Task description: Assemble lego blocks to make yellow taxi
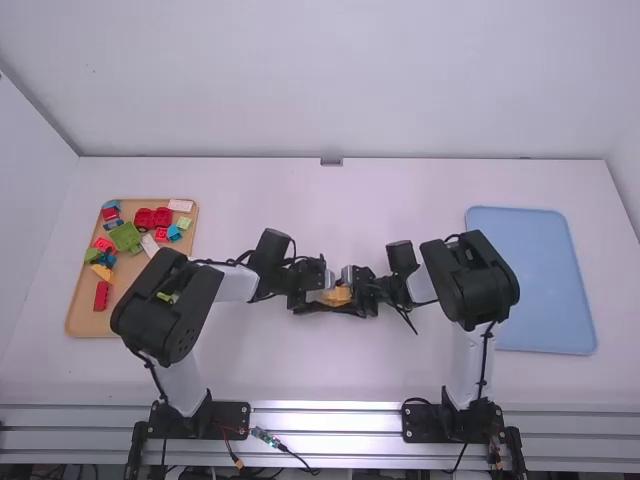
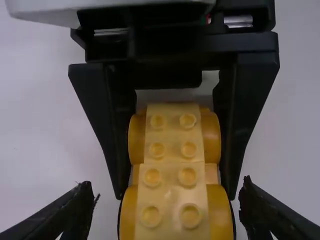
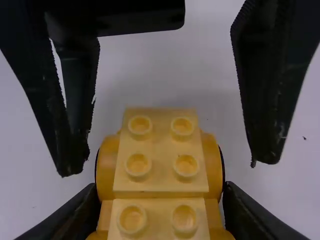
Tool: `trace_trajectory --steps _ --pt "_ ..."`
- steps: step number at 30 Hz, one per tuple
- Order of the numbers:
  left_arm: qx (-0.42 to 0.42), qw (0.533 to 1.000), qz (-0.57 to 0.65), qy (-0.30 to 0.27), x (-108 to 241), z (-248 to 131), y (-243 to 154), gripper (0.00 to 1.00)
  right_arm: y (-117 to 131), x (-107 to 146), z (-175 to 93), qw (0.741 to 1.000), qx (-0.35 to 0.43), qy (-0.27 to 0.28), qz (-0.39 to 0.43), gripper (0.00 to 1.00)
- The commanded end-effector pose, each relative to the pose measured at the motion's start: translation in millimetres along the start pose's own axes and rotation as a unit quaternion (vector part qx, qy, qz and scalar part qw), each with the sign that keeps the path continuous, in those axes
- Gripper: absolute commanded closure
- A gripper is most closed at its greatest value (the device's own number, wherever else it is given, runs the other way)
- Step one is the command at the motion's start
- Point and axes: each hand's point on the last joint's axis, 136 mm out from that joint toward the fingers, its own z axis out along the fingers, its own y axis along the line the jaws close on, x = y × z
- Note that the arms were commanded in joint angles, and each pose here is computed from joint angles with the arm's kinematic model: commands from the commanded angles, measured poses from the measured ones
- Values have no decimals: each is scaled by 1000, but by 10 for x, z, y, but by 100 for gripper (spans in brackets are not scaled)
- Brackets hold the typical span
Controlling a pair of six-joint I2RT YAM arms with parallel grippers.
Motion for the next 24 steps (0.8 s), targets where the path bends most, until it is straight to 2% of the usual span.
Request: trace_trajectory --steps 1,5,6,7,8,9,18,24 --pt "4 1000 0 -30 -125 -103 31 24 53 72 14 1000 -5 6 15 51" --pt "2 998 1 -67 -255 -268 91 27 50 72 13 1000 -4 6 14 51" --pt "4 996 0 -84 -311 -348 101 44 51 75 14 1000 -4 7 15 51" --pt "5 996 1 -89 -326 -363 102 49 48 76 14 1000 -4 8 15 51" --pt "9 995 0 -100 -357 -391 95 81 50 76 14 1000 -4 8 14 51" --pt "14 994 2 -111 -385 -408 85 98 50 76 14 1000 -4 7 14 51" --pt "39 994 -4 -104 -373 -278 -47 98 49 76 14 1000 -4 7 14 50" --pt "28 996 -18 -81 -259 -238 -13 98 53 65 20 1000 -5 6 12 50"
